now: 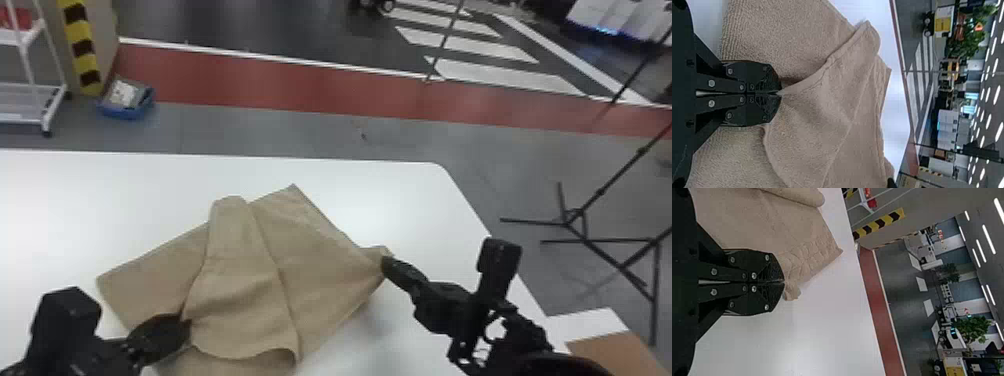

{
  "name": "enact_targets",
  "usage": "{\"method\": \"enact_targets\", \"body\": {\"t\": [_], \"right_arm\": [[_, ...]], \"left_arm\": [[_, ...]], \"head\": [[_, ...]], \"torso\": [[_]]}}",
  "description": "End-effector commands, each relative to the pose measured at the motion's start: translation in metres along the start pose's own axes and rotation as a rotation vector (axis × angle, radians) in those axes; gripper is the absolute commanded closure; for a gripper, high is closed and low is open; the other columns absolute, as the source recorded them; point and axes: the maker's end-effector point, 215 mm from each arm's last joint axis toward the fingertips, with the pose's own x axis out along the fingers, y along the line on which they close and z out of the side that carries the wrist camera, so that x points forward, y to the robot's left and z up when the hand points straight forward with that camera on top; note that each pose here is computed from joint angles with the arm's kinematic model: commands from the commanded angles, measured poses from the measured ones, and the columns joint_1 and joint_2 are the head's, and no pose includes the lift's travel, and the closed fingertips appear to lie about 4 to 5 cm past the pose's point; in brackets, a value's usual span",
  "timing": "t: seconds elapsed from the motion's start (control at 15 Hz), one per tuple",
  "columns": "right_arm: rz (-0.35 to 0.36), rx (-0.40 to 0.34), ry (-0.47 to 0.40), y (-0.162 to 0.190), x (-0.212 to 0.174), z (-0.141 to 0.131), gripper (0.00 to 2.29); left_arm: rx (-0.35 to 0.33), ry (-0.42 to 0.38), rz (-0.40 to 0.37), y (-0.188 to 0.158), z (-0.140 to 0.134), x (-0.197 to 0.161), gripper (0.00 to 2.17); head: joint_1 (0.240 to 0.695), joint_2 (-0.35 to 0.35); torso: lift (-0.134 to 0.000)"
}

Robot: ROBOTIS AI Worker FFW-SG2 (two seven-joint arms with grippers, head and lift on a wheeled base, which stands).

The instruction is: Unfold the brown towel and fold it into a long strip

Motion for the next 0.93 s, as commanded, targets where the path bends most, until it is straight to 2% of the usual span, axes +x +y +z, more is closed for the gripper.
{"method": "enact_targets", "body": {"t": [0.0,0.2,0.27,0.4,0.47,0.53,0.6,0.73,0.87], "right_arm": [[0.022,0.003,0.001,0.011,0.003,-0.001,1.75],[0.088,-0.002,0.011,0.046,0.013,-0.007,1.75],[0.108,-0.003,0.017,0.057,0.016,-0.01,1.75],[0.138,-0.006,0.034,0.074,0.021,-0.02,1.75],[0.152,-0.011,0.036,0.082,0.024,-0.022,1.75],[0.159,-0.015,0.045,0.087,0.025,-0.027,1.75],[0.165,-0.021,0.048,0.092,0.026,-0.027,1.75],[0.172,-0.025,0.055,0.097,0.027,-0.031,1.75],[0.174,-0.027,0.061,0.098,0.028,-0.034,1.75]], "left_arm": [[-0.013,-0.031,0.081,0.042,0.012,-0.019,1.88],[-0.068,-0.037,0.217,0.113,0.008,-0.056,1.88],[-0.095,-0.039,0.256,0.131,0.008,-0.065,1.88],[-0.145,-0.027,0.34,0.163,0.003,-0.075,1.88],[-0.175,-0.005,0.364,0.17,-0.004,-0.077,1.73],[-0.181,0.004,0.385,0.173,-0.008,-0.078,0.89],[-0.179,0.006,0.39,0.172,-0.009,-0.08,0.0],[-0.171,0.006,0.392,0.168,-0.011,-0.086,0.0],[-0.142,-0.01,0.405,0.163,-0.001,-0.1,0.03]], "head": [[0.695,-0.289],[0.695,-0.211],[0.695,-0.136],[0.695,-0.059],[0.695,-0.028],[0.695,0.032],[0.695,0.051],[0.695,0.078],[0.695,0.088]], "torso": [[-0.123],[-0.123],[-0.123],[-0.123],[-0.123],[-0.123],[-0.123],[-0.123],[-0.123]]}}
